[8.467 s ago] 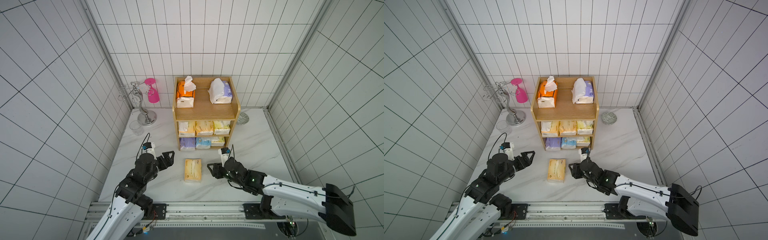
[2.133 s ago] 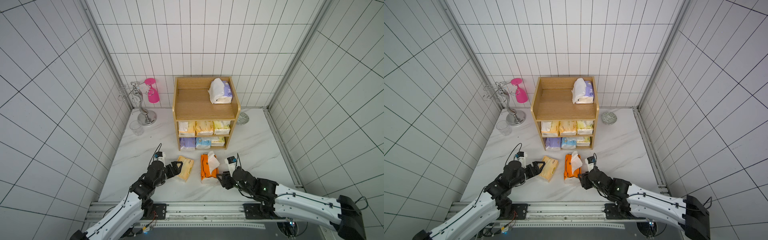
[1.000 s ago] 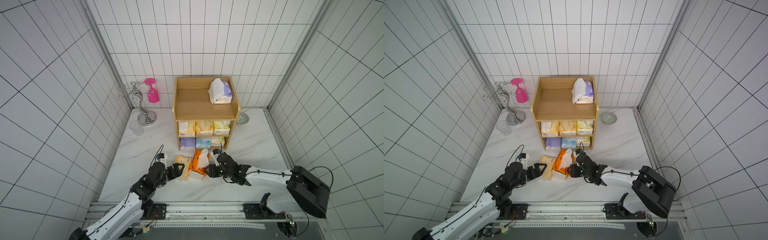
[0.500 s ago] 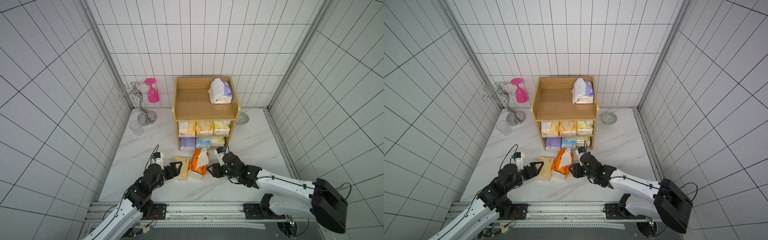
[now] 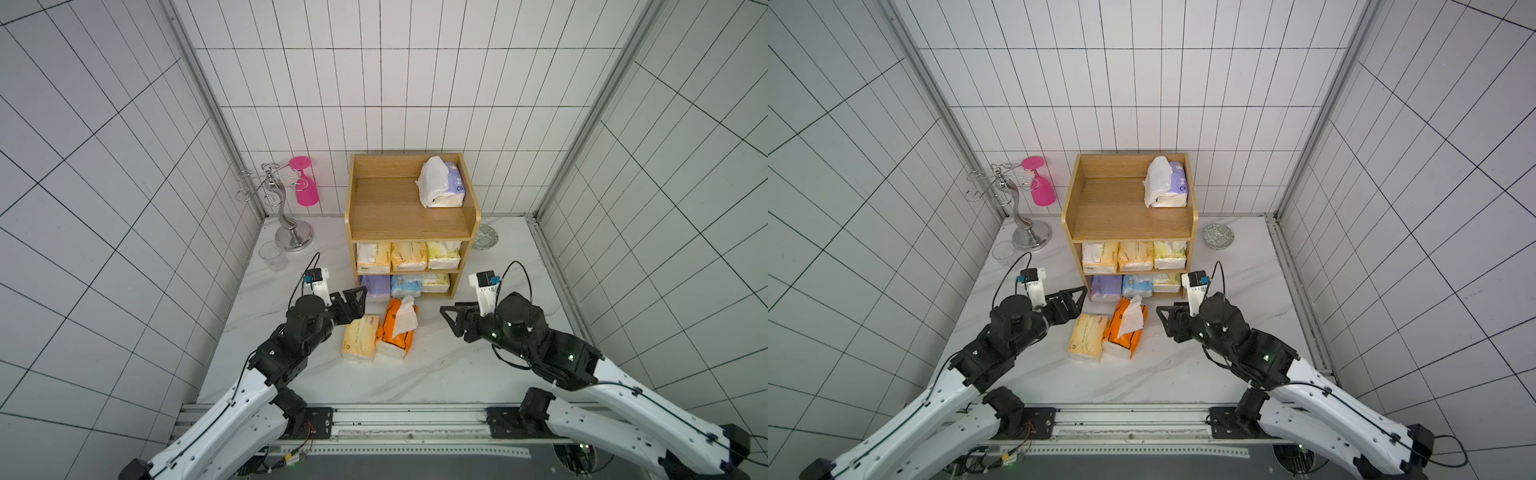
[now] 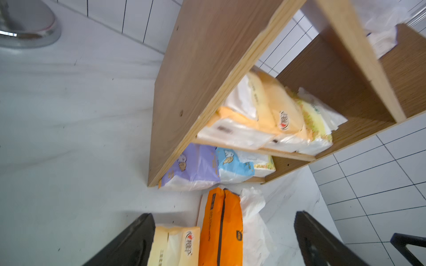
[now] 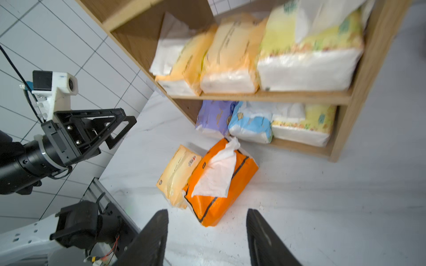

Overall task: Remove the tissue boxes from the shelf
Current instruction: Adjust the box of tissues on the shelf.

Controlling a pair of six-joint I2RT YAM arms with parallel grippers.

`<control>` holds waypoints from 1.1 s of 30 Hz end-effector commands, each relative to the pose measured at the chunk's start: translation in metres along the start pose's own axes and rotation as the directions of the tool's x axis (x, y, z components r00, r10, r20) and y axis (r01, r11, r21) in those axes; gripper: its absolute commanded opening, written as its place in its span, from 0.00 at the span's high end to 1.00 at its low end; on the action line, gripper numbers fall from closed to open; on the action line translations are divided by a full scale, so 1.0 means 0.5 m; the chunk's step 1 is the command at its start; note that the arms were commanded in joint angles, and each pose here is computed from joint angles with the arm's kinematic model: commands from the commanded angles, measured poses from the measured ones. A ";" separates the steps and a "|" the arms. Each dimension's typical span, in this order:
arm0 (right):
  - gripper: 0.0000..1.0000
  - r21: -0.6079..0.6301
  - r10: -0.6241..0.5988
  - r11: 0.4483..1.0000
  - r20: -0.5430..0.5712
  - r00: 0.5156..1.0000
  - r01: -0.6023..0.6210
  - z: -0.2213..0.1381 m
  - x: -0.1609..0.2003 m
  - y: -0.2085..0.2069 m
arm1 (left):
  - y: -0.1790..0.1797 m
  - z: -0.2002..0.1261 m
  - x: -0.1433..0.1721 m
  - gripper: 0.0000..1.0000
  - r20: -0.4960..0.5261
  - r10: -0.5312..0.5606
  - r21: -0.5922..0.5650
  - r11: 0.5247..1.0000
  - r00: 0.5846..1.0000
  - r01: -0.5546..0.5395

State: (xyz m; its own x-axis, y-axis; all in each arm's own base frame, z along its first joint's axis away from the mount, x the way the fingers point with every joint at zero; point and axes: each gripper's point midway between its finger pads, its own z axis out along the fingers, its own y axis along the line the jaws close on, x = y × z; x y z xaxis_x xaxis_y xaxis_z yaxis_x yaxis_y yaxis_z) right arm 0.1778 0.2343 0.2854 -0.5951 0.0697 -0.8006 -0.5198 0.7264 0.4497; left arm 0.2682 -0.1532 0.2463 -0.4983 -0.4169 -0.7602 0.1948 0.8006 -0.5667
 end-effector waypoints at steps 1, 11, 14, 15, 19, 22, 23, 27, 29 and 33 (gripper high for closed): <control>0.39 0.085 -0.067 0.995 0.106 0.992 0.058 -0.034 -0.113 0.016 | -0.035 0.015 -0.076 0.02 0.076 0.074 -0.005 0.997 0.994 -0.074; 0.26 0.295 -0.117 0.954 0.210 0.971 0.051 0.026 -0.334 0.044 | -0.092 0.067 -0.133 0.02 0.080 0.069 0.084 0.994 0.994 -0.076; 0.25 0.347 -0.075 0.938 0.227 0.971 -0.008 0.047 -0.363 0.002 | -0.106 0.066 -0.129 0.02 0.064 0.069 0.122 0.990 0.996 -0.076; 0.25 0.355 -0.056 0.934 0.231 0.971 -0.031 0.055 -0.370 -0.013 | -0.108 0.065 -0.126 0.02 0.060 0.064 0.131 0.989 0.996 -0.072; 0.25 0.357 -0.022 0.932 0.236 0.972 -0.065 0.087 -0.386 -0.042 | -0.112 0.060 -0.116 0.02 0.051 0.053 0.160 0.985 0.997 -0.061; 0.25 0.349 -0.011 0.934 0.238 0.971 -0.075 0.110 -0.397 -0.052 | -0.112 0.064 -0.110 0.02 0.038 0.053 0.166 0.984 0.998 -0.059; 0.25 0.350 -0.008 0.934 0.234 0.972 -0.077 0.118 -0.399 -0.057 | -0.112 0.067 -0.106 0.02 0.030 0.052 0.168 0.984 0.998 -0.056; 0.25 0.344 0.026 0.933 0.212 0.977 -0.100 0.155 -0.403 -0.082 | -0.119 0.072 -0.093 0.02 0.002 0.053 0.196 0.979 0.999 -0.052; 0.25 0.344 0.034 0.933 0.203 0.979 -0.104 0.171 -0.404 -0.090 | -0.119 0.071 -0.087 0.02 -0.005 0.049 0.202 0.978 0.999 -0.047; 0.28 0.348 0.033 0.932 0.188 0.982 -0.098 0.196 -0.403 -0.098 | -0.115 0.065 -0.083 0.02 -0.003 0.047 0.205 0.978 0.999 -0.045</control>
State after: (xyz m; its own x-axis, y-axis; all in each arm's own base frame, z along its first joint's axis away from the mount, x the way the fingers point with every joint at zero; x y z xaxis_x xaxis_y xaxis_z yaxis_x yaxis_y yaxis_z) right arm 0.3674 0.2611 0.3913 -0.4809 0.2036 -0.8528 -0.2601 0.8957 0.3605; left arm 0.3089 -0.1952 0.2975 -0.4975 -0.3731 -0.7831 0.3636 0.7299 -0.5788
